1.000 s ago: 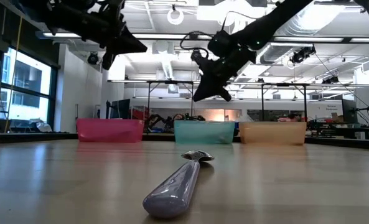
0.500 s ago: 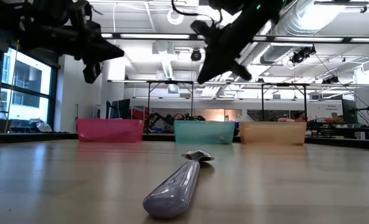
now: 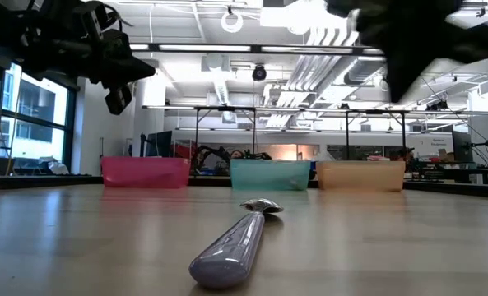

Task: Sort silverware by color (type)
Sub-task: Put the silver spoon into the orange bin

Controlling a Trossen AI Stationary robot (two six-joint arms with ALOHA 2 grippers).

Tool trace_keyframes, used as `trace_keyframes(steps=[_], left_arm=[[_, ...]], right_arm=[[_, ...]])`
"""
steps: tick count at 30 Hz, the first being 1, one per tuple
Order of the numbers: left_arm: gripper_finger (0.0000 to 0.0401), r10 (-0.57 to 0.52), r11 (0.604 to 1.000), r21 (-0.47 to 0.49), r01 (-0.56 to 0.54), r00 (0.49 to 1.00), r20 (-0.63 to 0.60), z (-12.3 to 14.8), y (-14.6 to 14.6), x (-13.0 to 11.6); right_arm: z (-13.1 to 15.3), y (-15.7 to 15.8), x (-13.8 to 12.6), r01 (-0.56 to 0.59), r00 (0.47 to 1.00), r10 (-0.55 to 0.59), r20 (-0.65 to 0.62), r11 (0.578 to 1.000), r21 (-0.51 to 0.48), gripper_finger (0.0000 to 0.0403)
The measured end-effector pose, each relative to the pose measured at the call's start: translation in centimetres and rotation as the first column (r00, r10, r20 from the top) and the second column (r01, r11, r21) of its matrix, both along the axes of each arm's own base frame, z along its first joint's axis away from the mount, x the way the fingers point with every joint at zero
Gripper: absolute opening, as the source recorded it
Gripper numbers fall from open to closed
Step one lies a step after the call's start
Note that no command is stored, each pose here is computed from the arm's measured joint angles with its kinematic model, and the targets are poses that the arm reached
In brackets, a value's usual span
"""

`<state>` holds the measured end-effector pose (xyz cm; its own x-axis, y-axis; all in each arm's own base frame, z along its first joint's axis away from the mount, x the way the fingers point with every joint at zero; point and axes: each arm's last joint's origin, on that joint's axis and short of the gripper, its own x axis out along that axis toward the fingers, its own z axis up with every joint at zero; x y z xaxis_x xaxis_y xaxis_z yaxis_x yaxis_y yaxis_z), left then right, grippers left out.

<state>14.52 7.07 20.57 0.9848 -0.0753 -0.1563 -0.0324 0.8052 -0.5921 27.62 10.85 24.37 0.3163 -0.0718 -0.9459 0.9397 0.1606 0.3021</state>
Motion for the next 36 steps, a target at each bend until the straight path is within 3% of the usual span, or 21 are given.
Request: trace_keyframes(steps=[4,9,14,24,31,36], left_arm=[[0.0,-0.004,1.0,0.022,0.004,1.0,0.001,0.0,0.0,0.0],[0.0,-0.04,0.999,-0.004,0.04,0.999,0.004,0.0,-0.1,0.0],[0.0,-0.034,0.999,0.0,0.034,0.999,0.003,0.0,0.0,-0.1],[0.0,-0.013,1.0,-0.018,0.013,1.0,-0.012,-0.2,0.7,-0.5],[0.0,-0.003,0.999,-0.048,0.002,1.0,-0.017,-0.3,1.1,-0.8],[0.0,0.016,0.999,-0.048,-0.016,1.0,-0.017,-0.3,1.3,-1.0]], right_arm=[[-0.4,2.4,-2.1,0.042,0.991,-0.031,-0.134,0.996,0.078,0.0034],[-1.3,4.3,-3.5,0.111,0.963,-0.083,-0.258,0.989,0.096,0.0106],[-3.8,4.7,-3.9,0.14,0.958,-0.102,-0.269,0.982,0.125,0.0147],[-10.4,3.3,-5.6,0.223,0.95,-0.161,-0.267,0.95,0.218,0.0118],[-10.6,3.2,-5.8,0.23,0.947,-0.166,-0.274,0.948,0.22,0.0092],[-9.7,3.7,-5.0,0.219,0.956,-0.159,-0.245,0.945,0.242,0.0101]])
